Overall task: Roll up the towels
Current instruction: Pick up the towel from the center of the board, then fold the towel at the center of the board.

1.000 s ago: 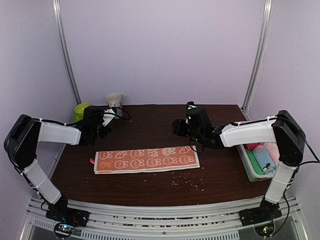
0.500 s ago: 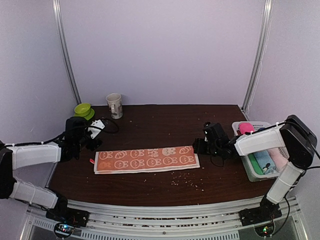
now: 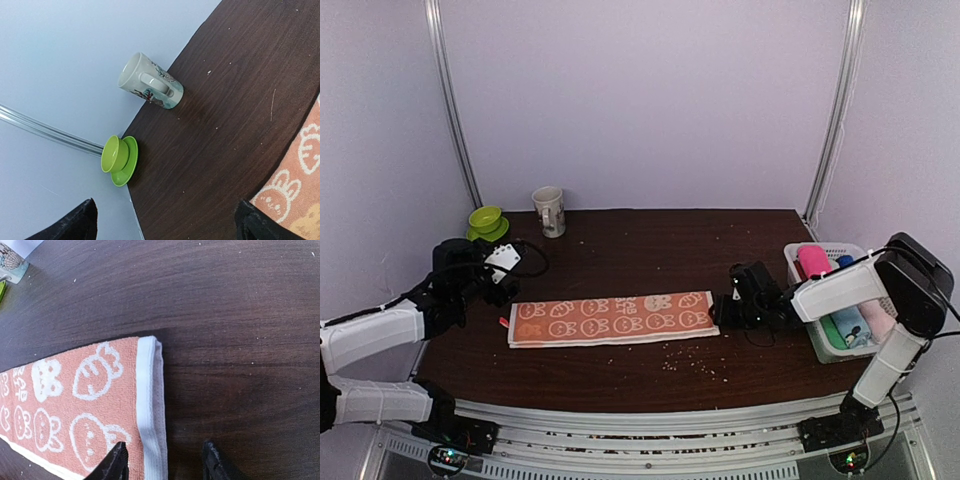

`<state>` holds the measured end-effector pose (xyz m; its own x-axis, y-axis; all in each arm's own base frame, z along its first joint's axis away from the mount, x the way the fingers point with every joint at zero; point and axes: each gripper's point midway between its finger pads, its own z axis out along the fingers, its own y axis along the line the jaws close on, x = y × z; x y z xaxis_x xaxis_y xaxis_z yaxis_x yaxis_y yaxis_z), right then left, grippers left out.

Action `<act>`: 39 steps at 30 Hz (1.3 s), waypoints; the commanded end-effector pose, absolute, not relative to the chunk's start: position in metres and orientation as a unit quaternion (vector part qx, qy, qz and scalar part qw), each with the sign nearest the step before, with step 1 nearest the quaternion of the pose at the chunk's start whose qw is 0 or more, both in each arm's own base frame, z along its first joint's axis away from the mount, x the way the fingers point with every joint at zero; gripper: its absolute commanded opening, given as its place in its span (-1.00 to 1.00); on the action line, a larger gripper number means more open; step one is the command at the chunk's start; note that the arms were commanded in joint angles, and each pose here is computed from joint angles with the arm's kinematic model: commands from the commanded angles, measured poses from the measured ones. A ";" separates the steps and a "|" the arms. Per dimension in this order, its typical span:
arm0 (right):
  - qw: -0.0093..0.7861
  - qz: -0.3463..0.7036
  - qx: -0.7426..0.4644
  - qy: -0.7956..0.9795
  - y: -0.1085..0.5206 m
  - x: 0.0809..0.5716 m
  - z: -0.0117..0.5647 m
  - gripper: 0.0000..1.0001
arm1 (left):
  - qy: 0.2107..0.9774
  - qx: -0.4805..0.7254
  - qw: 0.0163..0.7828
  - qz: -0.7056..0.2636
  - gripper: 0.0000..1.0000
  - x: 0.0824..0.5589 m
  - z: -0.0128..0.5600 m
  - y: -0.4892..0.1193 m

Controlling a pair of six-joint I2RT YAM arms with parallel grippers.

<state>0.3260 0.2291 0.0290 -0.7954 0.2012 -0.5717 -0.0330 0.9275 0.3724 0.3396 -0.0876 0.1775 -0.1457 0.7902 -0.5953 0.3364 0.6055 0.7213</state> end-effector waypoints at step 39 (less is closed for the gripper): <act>0.378 0.069 0.089 0.919 0.166 0.341 0.086 -1.00 | 0.704 0.388 0.558 0.206 0.96 0.329 0.195 -0.090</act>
<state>0.3303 0.1908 0.0509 -0.7496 0.2724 -0.6033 0.0945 0.9461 0.3098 0.3304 -0.0893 0.1928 -0.0945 0.7773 -0.6220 0.3202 0.6154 0.7203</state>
